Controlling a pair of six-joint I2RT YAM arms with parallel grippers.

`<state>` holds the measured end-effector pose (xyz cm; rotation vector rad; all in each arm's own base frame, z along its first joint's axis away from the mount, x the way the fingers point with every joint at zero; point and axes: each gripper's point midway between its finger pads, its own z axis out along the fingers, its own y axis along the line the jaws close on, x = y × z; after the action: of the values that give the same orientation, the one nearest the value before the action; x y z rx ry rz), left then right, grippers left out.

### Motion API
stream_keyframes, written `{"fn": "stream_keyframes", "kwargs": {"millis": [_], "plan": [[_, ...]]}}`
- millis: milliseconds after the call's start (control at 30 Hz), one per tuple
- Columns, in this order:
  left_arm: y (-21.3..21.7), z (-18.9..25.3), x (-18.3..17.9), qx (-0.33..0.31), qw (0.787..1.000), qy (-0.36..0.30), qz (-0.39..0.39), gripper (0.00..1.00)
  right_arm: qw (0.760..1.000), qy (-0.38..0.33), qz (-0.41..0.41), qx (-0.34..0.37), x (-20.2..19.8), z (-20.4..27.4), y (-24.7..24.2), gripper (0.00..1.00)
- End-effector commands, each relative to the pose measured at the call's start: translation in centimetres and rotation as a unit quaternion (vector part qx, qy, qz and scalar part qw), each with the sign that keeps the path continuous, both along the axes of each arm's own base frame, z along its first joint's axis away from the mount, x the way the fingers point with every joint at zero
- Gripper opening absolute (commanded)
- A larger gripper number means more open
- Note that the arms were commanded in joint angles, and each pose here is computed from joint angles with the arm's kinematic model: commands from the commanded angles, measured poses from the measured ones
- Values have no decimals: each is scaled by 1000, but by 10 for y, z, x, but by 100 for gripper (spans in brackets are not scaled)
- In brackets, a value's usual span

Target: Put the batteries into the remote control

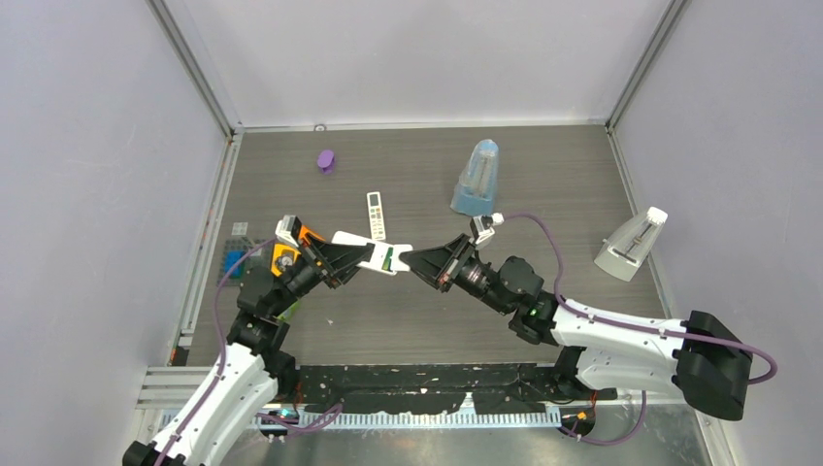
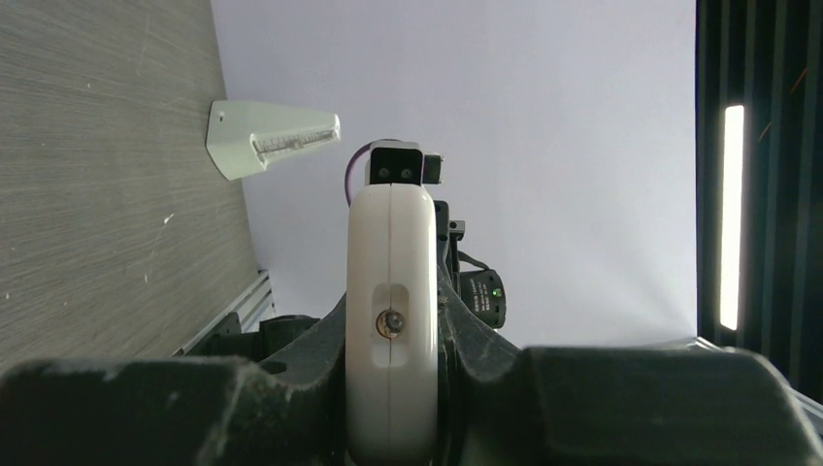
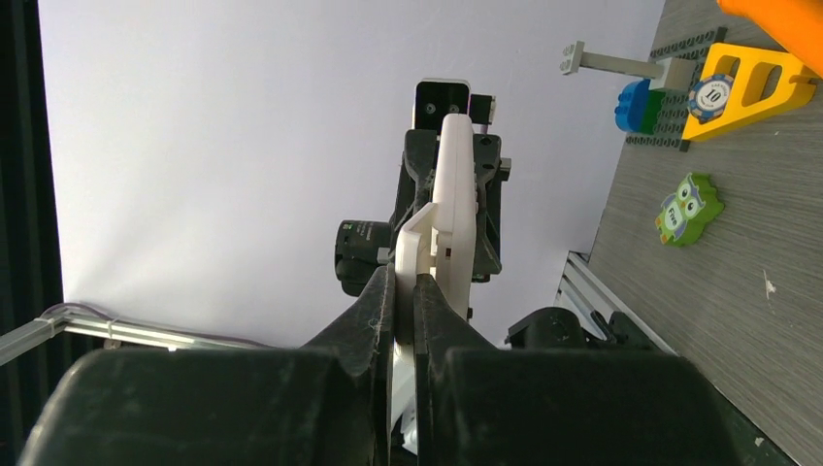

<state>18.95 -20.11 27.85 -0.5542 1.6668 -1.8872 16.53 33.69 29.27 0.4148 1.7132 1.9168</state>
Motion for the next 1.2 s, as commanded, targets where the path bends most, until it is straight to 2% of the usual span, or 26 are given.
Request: {"fn": "stream_keyframes", "kwargs": {"millis": [0,267,833,933,1167], "plan": [[6,34,-4,-33,997,-63,19,0,999,-15,-25,29,7,21,4,5],[14,48,-6,-64,994,-84,37,0,1000,5,-26,-1,6,2,7,5],[18,58,-9,-76,990,-107,47,0,997,49,16,-53,-10,-27,10,17],[18,59,-10,-75,990,-111,47,0,996,58,31,-53,-14,-27,14,16],[18,57,-9,-74,990,-108,49,0,994,64,60,-60,-22,-29,21,6]]}}
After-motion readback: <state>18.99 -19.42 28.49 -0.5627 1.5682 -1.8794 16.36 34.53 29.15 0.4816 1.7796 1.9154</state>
